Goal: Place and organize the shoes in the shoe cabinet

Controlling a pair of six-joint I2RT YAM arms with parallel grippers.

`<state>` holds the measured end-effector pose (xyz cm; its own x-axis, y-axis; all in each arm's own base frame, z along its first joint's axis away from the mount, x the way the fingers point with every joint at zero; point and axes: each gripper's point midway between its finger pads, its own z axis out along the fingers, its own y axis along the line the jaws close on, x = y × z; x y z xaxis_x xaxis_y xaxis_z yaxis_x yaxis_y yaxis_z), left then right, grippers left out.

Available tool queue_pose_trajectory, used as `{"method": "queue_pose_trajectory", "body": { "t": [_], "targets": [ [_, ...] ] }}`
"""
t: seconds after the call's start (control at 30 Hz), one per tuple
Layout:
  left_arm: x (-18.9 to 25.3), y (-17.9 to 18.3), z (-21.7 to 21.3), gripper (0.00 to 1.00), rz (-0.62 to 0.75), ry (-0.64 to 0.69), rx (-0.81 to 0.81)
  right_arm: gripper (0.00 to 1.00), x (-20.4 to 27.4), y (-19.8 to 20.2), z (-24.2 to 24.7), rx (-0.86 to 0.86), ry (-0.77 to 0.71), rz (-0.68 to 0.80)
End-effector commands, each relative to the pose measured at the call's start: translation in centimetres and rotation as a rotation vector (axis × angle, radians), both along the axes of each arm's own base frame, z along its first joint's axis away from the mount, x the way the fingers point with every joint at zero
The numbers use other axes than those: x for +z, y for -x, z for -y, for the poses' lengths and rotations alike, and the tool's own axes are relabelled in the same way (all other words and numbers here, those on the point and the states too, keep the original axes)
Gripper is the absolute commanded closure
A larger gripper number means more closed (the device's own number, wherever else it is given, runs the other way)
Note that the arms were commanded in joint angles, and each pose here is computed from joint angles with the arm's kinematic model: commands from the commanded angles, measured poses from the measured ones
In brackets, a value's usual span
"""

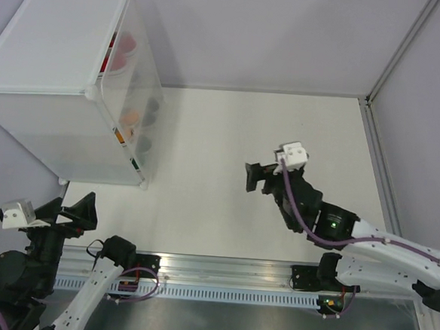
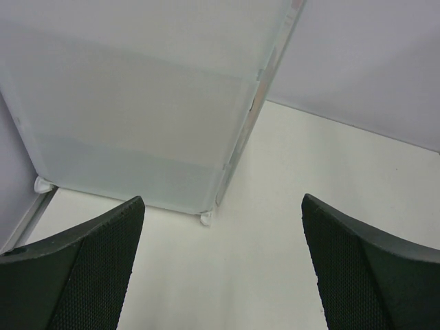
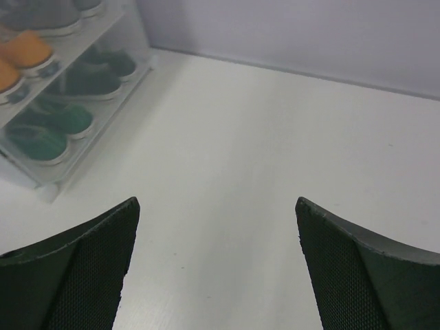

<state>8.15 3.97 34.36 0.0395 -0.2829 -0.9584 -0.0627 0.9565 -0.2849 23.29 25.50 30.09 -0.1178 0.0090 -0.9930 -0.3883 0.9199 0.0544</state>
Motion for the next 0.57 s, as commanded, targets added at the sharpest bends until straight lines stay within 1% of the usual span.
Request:
{"method": "queue_pose_trajectory", "body": {
  "t": [0.0, 0.03, 0.1, 0.17, 0.2, 0.3, 0.4, 0.53],
  "targets": [
    [-0.9, 0.6, -1.4, 0.03, -0.011, -0.025, 0.059, 0.02, -3.0, 0.7, 10.1, -0.327, 0.066, -0.028],
    [-1.1, 0.7, -1.6, 0.03, -0.009, -0.021, 0.072, 0.02, -2.9, 1.0, 11.9, -0.379, 0.041, -0.022],
    [-1.2, 0.9, -1.8, 0.03, -0.007, -0.011, 0.085, 0.02, -3.1, 2.2, 15.1, -0.411, 0.002, -0.024],
    [-1.3, 1.1, -2.1, 0.03, 0.001, -0.002, 0.097, 0.02, -2.9, 2.9, 17.0, -0.441, -0.087, -0.028],
    [-1.3, 1.1, -2.2, 0.03, 0.002, 0.002, 0.105, 0.02, -2.4, 3.5, 18.2, -0.433, -0.164, -0.030],
    [-1.3, 1.1, -2.4, 0.03, 0.003, 0.012, 0.114, 0.02, -1.3, 4.3, 20.2, -0.431, -0.294, -0.012],
    [-1.5, 0.9, -2.3, 0.03, -0.004, 0.014, 0.116, 0.02, -0.3, 4.9, 21.9, -0.446, -0.382, 0.009],
    [-1.5, 0.8, -2.2, 0.03, -0.005, 0.025, 0.118, 0.02, 0.0, 5.1, 22.6, -0.445, -0.410, 0.017]
  ]
}}
